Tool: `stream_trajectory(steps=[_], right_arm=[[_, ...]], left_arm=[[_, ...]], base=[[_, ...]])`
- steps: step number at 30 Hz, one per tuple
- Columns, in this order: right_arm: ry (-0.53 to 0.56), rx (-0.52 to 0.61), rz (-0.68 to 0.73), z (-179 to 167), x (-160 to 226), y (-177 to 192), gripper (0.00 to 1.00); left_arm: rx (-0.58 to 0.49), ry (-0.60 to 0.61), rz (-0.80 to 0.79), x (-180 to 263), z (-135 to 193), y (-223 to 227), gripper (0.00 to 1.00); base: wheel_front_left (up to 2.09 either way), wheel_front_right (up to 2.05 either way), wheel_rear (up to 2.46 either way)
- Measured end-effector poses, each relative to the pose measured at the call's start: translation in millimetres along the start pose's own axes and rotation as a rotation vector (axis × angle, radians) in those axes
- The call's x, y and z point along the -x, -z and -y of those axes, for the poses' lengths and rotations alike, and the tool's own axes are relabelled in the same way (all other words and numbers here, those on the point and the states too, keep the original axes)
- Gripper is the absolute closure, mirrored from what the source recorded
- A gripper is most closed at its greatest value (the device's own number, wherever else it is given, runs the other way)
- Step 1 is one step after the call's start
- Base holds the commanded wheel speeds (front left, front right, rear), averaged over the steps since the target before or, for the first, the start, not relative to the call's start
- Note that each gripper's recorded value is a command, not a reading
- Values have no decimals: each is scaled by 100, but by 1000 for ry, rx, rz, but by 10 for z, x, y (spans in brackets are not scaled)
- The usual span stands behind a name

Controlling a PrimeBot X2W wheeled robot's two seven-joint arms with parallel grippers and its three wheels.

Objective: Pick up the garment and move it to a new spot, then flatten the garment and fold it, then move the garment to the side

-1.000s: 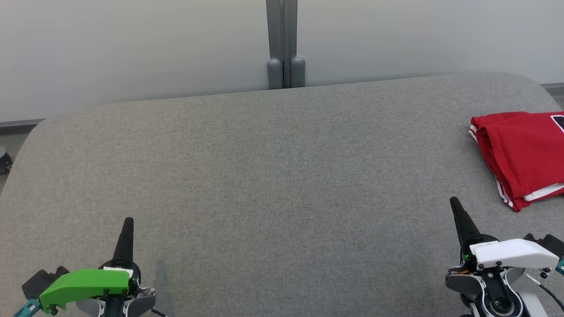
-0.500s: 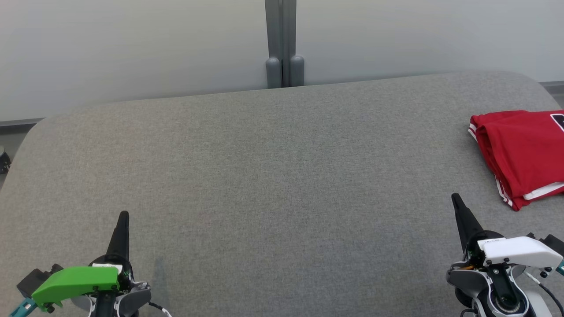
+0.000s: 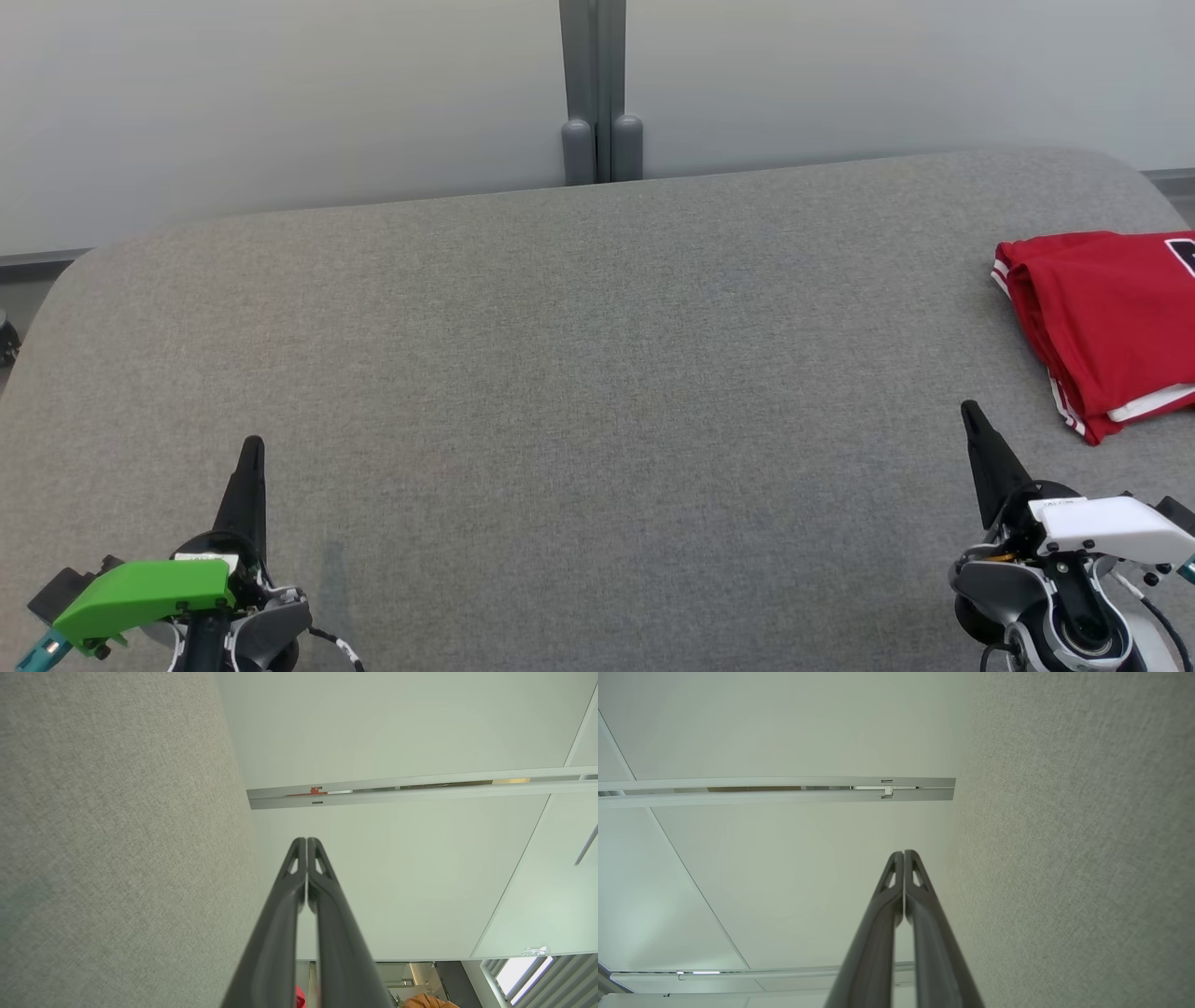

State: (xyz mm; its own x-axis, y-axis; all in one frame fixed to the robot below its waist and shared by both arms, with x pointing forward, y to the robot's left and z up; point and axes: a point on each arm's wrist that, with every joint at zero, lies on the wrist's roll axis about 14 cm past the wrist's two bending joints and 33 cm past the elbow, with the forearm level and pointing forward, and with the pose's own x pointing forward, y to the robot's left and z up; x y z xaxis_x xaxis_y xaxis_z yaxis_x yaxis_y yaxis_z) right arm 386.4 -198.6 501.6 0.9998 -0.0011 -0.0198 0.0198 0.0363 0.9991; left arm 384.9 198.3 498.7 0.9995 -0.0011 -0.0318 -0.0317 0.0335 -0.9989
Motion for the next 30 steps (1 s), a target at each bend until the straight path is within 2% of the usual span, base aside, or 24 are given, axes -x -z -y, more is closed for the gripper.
stream_trajectory(steps=[7, 30], right_arm=[[-11, -39, -1, -29, -15, -11, 100], [-11, -41, 0, -29, -15, -14, 100]], left_arm=[[37, 20, 2, -25, 51, -18, 100], [37, 21, 2, -26, 53, -18, 100]], base=[[0, 0, 0], [0, 0, 0]])
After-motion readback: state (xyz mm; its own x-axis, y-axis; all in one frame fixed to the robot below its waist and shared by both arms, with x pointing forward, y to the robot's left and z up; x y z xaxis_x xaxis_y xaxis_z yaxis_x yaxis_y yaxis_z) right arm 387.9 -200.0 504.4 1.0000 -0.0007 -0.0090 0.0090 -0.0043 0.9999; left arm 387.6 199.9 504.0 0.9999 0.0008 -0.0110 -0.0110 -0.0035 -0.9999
